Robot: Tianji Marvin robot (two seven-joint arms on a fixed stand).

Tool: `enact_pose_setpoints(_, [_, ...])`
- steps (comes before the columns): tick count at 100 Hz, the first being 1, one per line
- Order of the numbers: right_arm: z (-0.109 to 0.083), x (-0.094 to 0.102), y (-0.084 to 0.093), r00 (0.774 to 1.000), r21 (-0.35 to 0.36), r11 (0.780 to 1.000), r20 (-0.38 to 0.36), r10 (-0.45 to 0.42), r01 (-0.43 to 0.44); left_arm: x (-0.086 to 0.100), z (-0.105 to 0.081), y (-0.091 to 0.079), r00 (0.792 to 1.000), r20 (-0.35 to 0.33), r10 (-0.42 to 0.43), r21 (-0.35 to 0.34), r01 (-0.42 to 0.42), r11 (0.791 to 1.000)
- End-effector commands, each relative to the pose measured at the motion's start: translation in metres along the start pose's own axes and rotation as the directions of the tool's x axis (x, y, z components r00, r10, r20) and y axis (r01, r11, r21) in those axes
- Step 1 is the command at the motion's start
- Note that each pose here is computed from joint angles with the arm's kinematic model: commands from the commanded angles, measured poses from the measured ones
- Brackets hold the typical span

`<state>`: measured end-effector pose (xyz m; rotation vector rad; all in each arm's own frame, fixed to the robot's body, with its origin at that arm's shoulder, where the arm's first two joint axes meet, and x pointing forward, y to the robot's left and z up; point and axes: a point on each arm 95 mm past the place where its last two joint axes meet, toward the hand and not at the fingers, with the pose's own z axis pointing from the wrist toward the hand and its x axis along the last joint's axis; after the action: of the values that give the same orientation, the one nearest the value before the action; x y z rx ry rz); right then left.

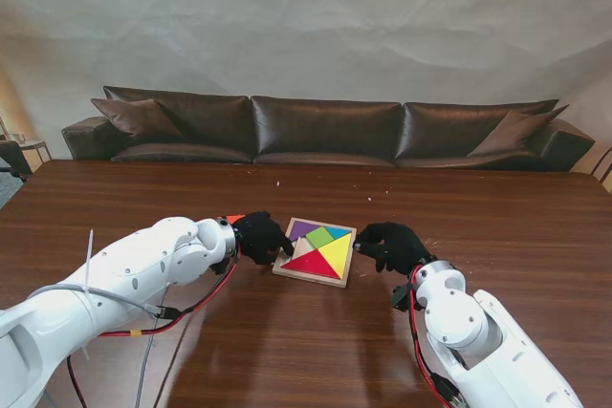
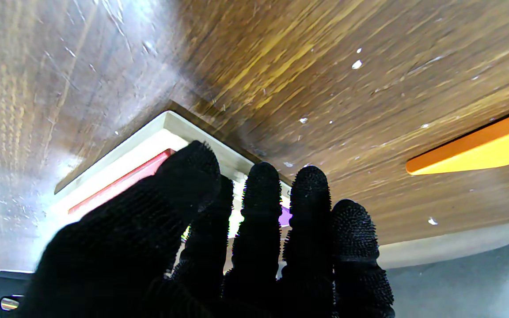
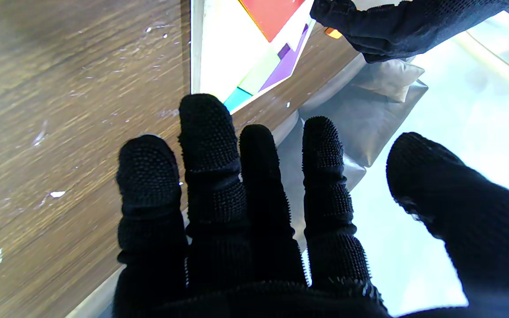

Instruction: Assemble the tangram pieces into a square

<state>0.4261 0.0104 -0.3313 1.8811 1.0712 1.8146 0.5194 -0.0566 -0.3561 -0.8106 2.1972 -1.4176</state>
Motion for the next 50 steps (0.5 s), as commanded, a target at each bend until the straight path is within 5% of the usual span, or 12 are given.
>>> enact_pose_setpoints(1, [-0.0009,-0.0003,-0.0044,1.000,0.019,1.000,0.003,0.007,-0.007,0.0032,0.0034,-0.0010,1.000,-0.006,0.000,-0.011,0.000,1.000])
enact_pose_setpoints(50, [-0.0007,0.0000,-0.0049,1.000,0.023,1.000,0.002,0.008,-0.008,0.0047,0.0061,0.0002,1.000,-0.004,-0.031,-0.013,0.031,0.999])
